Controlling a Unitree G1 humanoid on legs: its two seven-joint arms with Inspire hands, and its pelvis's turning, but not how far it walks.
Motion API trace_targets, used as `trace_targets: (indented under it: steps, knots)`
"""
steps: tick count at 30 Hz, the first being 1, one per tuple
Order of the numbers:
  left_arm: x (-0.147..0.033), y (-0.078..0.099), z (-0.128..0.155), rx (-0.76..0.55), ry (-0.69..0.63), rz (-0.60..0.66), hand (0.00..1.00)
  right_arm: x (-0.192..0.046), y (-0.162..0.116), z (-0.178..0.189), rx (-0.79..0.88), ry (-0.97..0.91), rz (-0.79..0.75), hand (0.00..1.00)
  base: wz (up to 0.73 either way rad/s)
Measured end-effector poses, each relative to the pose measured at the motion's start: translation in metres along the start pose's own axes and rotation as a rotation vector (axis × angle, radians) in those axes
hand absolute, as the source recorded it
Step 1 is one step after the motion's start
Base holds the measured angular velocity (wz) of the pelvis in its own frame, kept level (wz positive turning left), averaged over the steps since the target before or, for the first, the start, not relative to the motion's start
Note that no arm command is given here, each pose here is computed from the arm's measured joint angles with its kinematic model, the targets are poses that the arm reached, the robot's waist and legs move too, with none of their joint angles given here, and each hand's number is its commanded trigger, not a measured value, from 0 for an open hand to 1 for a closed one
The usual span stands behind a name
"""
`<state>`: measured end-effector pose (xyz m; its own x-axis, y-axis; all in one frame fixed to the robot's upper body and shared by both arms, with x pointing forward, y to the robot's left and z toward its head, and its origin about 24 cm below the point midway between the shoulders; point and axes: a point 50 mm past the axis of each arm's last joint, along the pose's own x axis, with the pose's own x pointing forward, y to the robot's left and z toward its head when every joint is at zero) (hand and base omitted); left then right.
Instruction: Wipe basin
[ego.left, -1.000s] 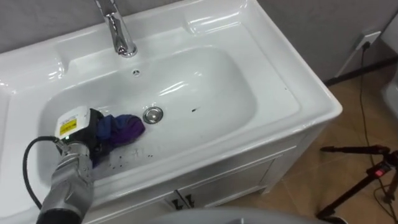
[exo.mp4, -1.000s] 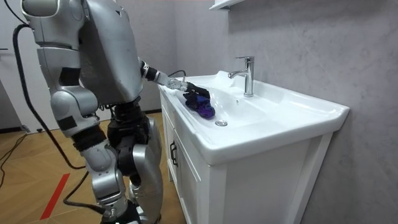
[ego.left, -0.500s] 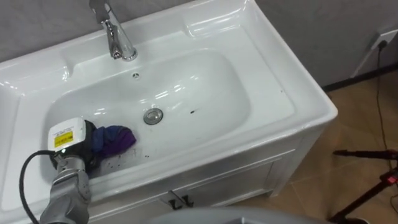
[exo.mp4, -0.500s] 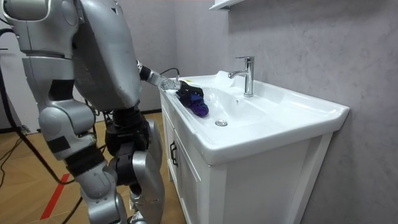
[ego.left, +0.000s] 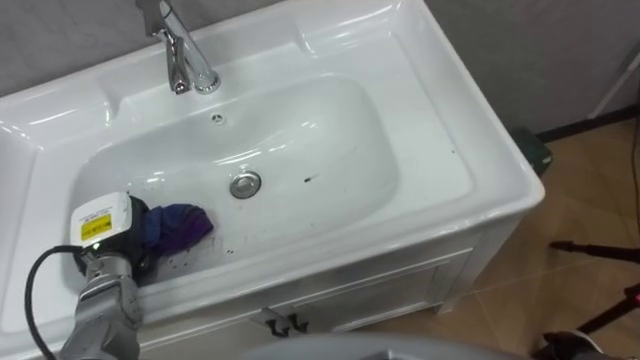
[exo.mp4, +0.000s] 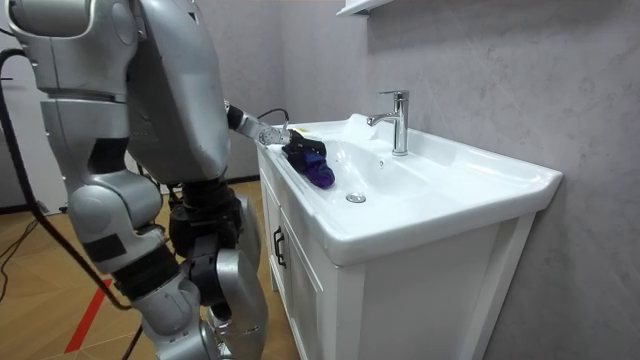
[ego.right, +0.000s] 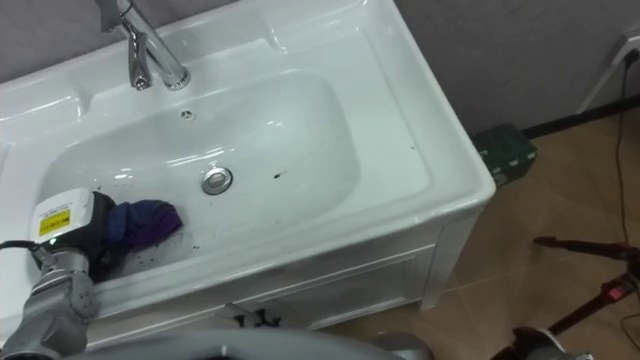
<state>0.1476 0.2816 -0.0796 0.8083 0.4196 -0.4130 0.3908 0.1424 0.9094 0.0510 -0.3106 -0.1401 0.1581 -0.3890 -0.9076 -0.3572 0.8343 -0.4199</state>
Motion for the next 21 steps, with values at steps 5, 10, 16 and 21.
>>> trace_targets:
  steps: [5,10,16,21]
  knots:
    - [0.007,0.008,0.007,0.015,0.007,-0.003,1.0,0.0,0.003,0.002,0.039,-0.014,0.013,0.0,0.08]
    - [0.011,0.018,0.023,0.025,-0.028,-0.004,1.0,0.001,0.014,0.001,0.022,-0.005,0.045,0.0,0.18]
    - [0.012,0.039,0.05,-0.006,-0.129,-0.031,1.0,0.001,0.022,0.014,-0.035,-0.055,0.072,0.0,0.14]
    - [0.005,0.054,0.089,-0.032,-0.291,-0.115,1.0,0.001,0.024,0.021,-0.045,-0.087,0.087,0.0,0.13]
